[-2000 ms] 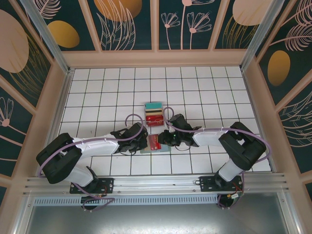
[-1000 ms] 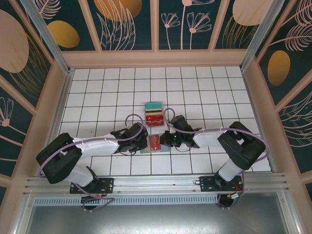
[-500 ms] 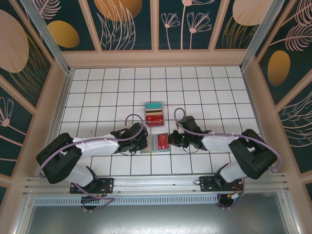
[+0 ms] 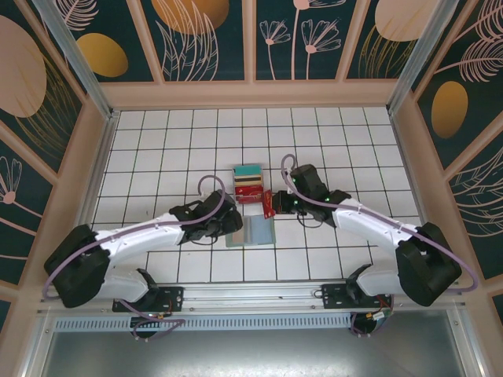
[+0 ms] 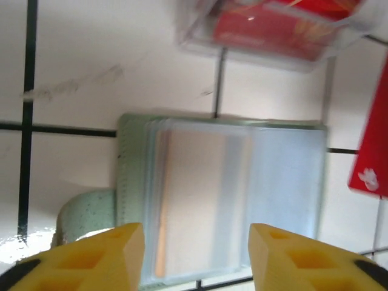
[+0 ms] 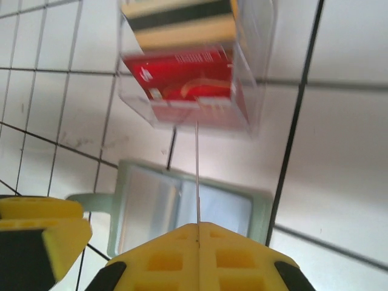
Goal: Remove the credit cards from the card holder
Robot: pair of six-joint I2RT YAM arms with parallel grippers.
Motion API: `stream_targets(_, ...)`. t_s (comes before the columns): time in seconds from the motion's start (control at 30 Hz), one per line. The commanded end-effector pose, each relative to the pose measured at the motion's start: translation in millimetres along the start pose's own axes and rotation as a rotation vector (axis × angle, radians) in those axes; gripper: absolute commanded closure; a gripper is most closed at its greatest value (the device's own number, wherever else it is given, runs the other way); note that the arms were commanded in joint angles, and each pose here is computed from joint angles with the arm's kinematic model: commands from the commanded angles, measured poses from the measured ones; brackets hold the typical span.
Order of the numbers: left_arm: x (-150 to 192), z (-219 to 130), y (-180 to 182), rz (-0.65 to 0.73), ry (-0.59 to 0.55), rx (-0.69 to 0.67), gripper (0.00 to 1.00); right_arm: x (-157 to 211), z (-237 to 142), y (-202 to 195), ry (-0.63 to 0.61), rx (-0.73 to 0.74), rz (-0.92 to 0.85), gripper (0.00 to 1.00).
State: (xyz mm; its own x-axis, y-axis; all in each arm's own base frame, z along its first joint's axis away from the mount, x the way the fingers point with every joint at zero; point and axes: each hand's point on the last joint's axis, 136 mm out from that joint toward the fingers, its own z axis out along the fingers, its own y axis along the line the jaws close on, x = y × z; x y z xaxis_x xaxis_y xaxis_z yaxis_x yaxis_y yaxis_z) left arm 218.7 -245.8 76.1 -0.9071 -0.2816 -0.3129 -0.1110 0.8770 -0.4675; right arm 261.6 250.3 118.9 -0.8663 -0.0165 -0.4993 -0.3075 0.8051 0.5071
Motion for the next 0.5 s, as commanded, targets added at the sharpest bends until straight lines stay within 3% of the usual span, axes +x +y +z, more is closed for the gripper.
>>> stream_targets(0.0, -20.2, -26.8, -1.7, -0.021, -0.092, -0.003, 0.33, -25.2, -9.0, -3.3, -0.027, 0.095, -0.22, 1.0)
stream_targets(0.13, -34.6, -52.9, -0.9, -0.056, -0.186, 0.033, 0.07, -53.3, -15.7, 21.5, -0.097, 0.079, -0.509, 1.0)
stream_targets(0.2, -39.3, -63.1, 1.5, -0.072, -0.225, 0.049, 0.02, -61.1, -16.9, 31.2, -0.118, 0.083, -0.669, 1.0)
stream_targets(0.47, -46.4, -89.2, 28.5, -0.158, -0.326, 0.029, 0.02, -59.7, -8.7, 57.7, -0.02, 0.079, -1.225, 1.0)
